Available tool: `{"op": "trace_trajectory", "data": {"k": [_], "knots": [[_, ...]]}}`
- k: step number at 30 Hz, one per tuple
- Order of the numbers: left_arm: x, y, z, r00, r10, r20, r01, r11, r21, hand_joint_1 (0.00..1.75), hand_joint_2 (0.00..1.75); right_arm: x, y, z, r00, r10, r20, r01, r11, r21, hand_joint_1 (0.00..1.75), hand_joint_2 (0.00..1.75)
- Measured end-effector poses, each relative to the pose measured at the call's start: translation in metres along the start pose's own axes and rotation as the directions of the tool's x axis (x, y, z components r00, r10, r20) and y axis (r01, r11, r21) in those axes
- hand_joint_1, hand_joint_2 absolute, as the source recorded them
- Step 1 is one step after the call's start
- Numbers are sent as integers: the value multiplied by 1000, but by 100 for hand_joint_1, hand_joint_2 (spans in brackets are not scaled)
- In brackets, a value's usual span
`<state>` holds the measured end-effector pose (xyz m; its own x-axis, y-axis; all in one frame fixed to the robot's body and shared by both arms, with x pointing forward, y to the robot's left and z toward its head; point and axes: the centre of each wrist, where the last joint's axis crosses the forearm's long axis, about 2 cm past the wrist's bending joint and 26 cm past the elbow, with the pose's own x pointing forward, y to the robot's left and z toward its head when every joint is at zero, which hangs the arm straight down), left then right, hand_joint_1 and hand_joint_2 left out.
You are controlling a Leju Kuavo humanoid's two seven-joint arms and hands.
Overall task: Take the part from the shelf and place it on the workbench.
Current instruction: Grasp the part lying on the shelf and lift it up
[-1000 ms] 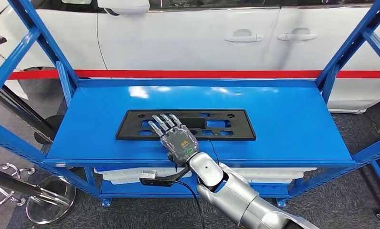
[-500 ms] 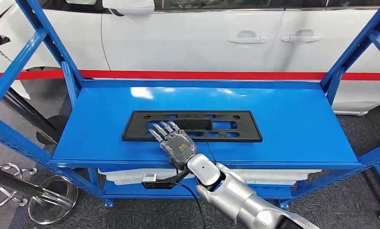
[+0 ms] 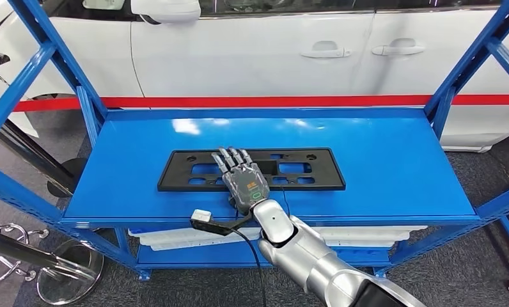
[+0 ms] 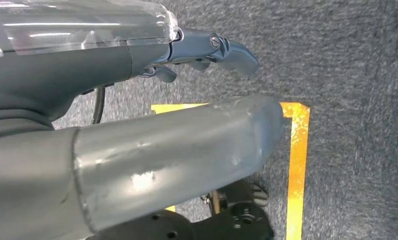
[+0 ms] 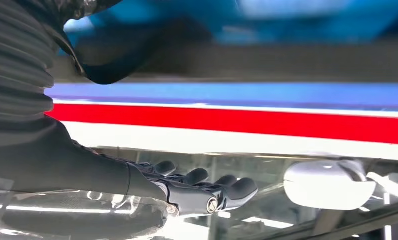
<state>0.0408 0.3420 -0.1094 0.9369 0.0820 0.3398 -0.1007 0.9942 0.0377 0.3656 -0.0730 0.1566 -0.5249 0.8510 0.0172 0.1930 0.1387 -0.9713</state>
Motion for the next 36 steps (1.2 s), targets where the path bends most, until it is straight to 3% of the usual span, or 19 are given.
{"op": "trace_trajectory", "data": {"k": [5,9,15,19,26,36], "knots": [[2,2,0,999,-34,6,34,999,-8,0,0,-14,-3,-9,989,128,-75,-127,992,13,0,175],[5,3,-1,998,-64,10,65,998,-15,0,0,-29,11,-1,946,284,-159,-266,956,121,0,175],[7,3,-2,997,-82,10,82,996,-19,0,0,-52,15,1,902,366,-227,-323,924,205,6,175],[9,4,-2,996,-91,5,91,996,-15,0,0,-66,16,2,864,418,-279,-344,897,279,173,175],[8,7,-2,995,-97,10,97,995,-22,0,0,-87,23,12,824,477,-304,-348,852,392,175,175],[10,6,-2,992,-87,90,93,994,-65,0,0,-104,18,12,819,479,-316,-341,849,405,175,175]]}}
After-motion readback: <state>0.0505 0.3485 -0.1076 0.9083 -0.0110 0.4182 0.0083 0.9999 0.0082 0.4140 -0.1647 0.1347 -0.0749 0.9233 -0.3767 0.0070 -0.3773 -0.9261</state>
